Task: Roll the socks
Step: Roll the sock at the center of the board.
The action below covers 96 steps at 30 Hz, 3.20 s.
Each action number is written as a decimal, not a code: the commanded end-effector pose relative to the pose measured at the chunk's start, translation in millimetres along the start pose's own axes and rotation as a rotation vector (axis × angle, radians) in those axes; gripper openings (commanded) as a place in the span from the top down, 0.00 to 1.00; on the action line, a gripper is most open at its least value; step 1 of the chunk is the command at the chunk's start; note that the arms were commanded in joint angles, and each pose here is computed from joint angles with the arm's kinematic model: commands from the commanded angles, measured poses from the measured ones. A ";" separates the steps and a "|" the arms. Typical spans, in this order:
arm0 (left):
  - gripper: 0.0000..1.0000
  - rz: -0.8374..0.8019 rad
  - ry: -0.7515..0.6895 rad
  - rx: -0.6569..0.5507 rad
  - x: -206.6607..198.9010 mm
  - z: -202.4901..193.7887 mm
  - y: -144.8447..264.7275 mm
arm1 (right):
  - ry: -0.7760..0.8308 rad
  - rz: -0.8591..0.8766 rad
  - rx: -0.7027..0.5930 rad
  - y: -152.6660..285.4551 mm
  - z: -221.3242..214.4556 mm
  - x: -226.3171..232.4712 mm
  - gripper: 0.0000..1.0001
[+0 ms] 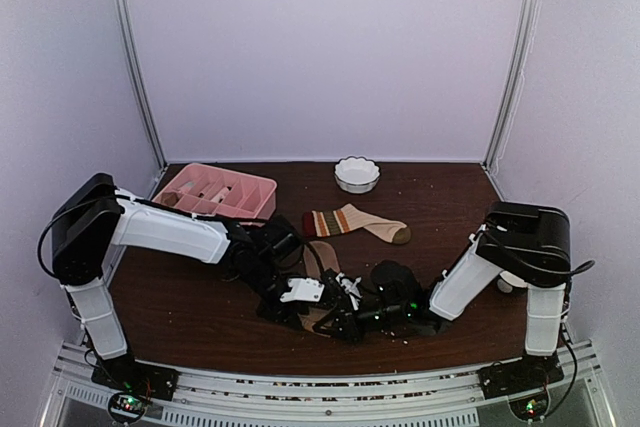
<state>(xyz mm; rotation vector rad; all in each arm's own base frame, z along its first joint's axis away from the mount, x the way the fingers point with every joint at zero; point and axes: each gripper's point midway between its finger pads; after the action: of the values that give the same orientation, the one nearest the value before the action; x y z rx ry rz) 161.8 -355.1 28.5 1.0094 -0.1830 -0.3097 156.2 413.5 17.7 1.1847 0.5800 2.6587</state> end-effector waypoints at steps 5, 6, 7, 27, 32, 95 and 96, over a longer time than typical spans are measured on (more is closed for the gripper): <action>0.63 -0.113 0.032 0.030 -16.7 -15.8 -15.6 | -0.268 -0.290 0.304 30.6 -110.7 -81.3 1.00; 0.63 -0.103 0.034 0.035 -14.1 -16.4 -17.1 | -0.270 -0.289 0.305 30.3 -111.1 -81.5 1.00; 0.65 -0.088 0.040 0.039 -10.0 -17.1 -18.2 | -0.271 -0.287 0.305 30.1 -111.1 -81.3 1.00; 0.79 -0.090 0.059 -0.030 -16.5 -2.1 -4.6 | -0.292 -0.278 0.303 28.2 -114.6 -83.1 1.00; 0.72 -0.063 0.066 -0.028 -9.1 -1.6 -5.9 | -0.297 -0.274 0.309 28.1 -115.6 -82.4 1.00; 1.00 -0.397 0.420 0.001 -11.4 -20.1 -11.4 | -0.021 -0.415 0.040 88.6 -63.9 -67.2 0.23; 1.00 -0.403 0.437 0.014 -11.3 -21.8 -11.8 | 0.005 -0.435 0.019 94.5 -60.9 -66.3 0.03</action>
<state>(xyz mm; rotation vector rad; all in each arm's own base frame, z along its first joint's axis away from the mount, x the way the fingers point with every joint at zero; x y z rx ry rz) 154.7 -353.8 17.7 1.0044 0.3129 -0.4668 160.5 349.7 29.3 1.0408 0.5063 2.5340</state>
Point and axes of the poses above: each gripper's point midway between its finger pads, its own y axis back along the fingers, its own x axis along the line the jaws close on, z = x × y, and after that the axes turned 4 degrees about -y, right-handed
